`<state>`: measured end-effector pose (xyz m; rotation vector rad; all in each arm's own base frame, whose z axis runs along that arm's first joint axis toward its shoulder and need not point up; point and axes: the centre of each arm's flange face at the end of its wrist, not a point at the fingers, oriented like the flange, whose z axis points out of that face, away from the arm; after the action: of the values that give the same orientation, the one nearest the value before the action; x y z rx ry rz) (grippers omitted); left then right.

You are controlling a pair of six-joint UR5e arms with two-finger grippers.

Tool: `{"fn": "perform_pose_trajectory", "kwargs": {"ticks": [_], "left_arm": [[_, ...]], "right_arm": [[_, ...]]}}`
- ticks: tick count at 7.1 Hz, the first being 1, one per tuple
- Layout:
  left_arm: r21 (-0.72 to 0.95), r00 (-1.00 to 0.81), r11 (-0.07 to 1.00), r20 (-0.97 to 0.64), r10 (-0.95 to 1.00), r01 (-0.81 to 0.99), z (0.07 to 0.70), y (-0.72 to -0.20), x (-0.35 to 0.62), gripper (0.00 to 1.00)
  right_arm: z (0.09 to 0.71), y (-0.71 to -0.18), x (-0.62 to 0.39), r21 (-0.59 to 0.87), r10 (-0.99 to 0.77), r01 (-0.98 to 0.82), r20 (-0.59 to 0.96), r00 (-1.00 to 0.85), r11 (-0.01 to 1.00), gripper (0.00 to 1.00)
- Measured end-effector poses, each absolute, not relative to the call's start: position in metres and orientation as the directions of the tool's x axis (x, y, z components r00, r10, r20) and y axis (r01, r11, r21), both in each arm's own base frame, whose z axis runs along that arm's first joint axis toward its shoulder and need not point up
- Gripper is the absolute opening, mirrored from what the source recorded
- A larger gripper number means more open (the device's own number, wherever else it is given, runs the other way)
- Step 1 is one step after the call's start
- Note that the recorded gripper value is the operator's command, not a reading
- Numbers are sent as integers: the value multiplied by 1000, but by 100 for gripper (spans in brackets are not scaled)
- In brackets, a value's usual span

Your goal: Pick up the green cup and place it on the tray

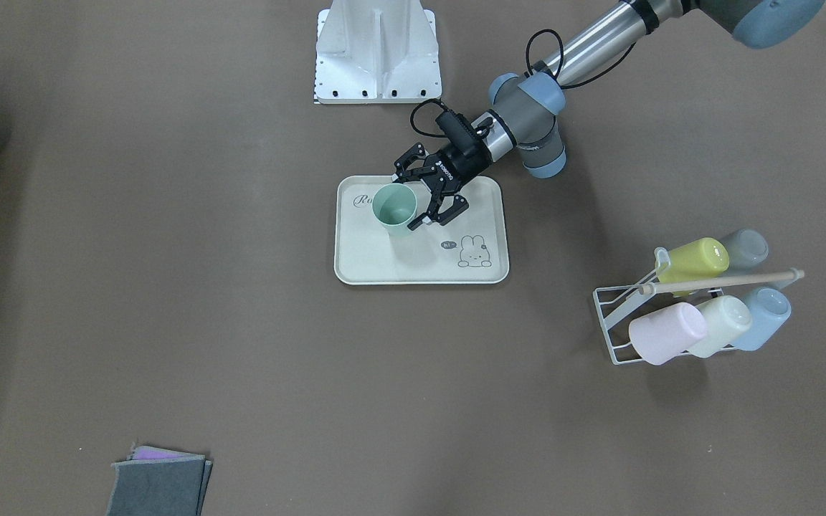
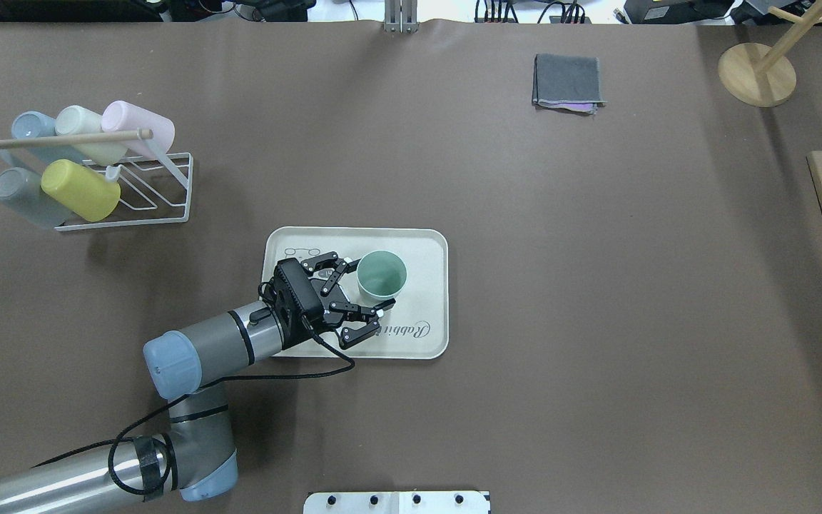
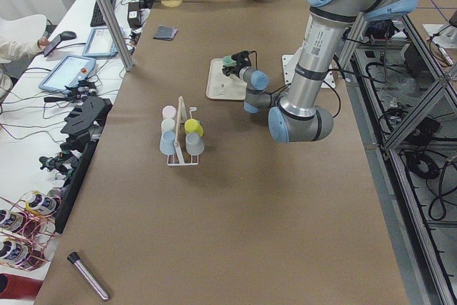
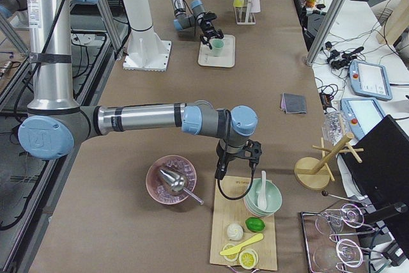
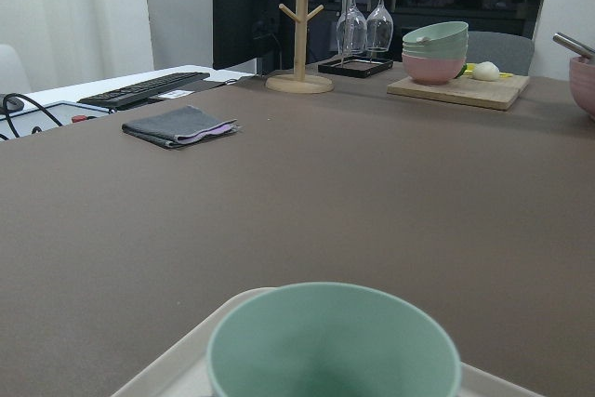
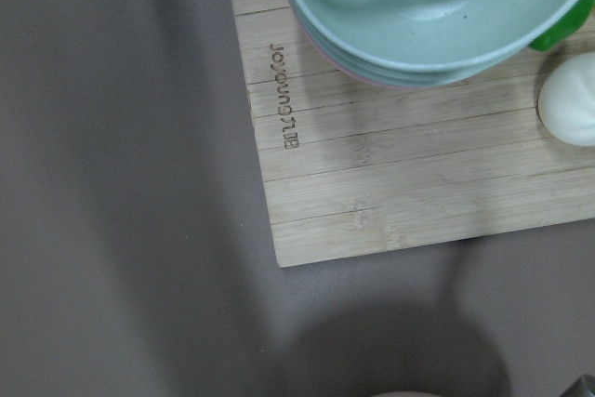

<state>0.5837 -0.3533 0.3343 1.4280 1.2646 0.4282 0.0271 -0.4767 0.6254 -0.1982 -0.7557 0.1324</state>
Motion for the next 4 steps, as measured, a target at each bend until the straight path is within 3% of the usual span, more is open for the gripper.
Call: {"fn": "perform_pose_trajectory", "kwargs": {"ticks": [4], "left_arm": [[880,382,169,-357,852,445,330,-357,582,98]], "right_arm": [[623,-478,27,-221,187,-48,670,719,974,100]]}}
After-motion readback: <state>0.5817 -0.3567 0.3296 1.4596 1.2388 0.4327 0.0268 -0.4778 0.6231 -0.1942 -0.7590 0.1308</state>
